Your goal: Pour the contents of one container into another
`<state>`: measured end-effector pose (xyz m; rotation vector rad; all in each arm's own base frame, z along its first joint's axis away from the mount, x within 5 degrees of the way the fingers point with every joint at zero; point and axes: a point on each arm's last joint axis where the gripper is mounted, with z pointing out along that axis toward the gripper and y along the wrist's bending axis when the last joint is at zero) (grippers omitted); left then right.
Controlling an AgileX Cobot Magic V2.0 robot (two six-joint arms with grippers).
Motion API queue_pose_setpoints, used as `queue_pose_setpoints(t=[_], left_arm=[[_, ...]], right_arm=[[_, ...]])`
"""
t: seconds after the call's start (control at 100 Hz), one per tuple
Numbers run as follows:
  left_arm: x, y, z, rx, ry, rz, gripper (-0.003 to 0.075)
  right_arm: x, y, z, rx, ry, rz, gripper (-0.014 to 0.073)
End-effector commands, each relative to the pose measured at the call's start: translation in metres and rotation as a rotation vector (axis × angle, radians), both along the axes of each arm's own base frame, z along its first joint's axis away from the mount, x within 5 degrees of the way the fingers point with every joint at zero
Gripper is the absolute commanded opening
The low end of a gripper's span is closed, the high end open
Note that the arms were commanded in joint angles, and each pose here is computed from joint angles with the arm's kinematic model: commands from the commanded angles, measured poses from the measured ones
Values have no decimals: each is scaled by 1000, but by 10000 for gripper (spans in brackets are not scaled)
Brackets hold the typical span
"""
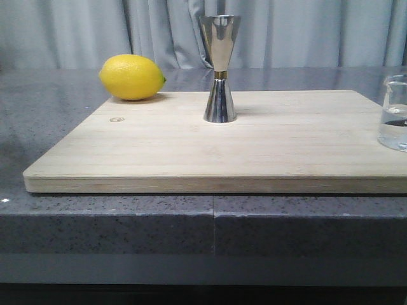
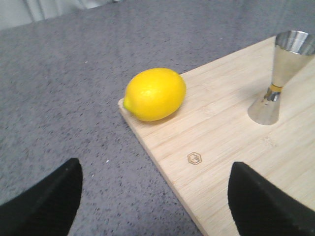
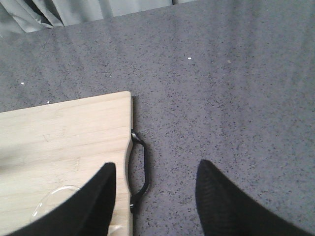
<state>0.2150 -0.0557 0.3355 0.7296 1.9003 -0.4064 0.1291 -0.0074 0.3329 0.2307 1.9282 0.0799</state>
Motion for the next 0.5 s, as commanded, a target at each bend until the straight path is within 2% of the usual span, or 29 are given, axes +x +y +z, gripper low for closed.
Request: queue_pose_setpoints(t=[0.0,0.16,0.4,0.49], left_arm=[[4,-11,14,-70,-101,-125,542],[21,-25,-3,-143,-106,-322,489],[52,-37,-34,-360,-92,-480,472],[62,-46,-49,-385,-80,-512,472]], right_arm=[[3,-2,17,-38,-98,-4,337],[3,-2,17,-38,-98,-4,337],[3,-2,17,-38,-98,-4,337],[3,-2,17,-38,-98,-4,337]])
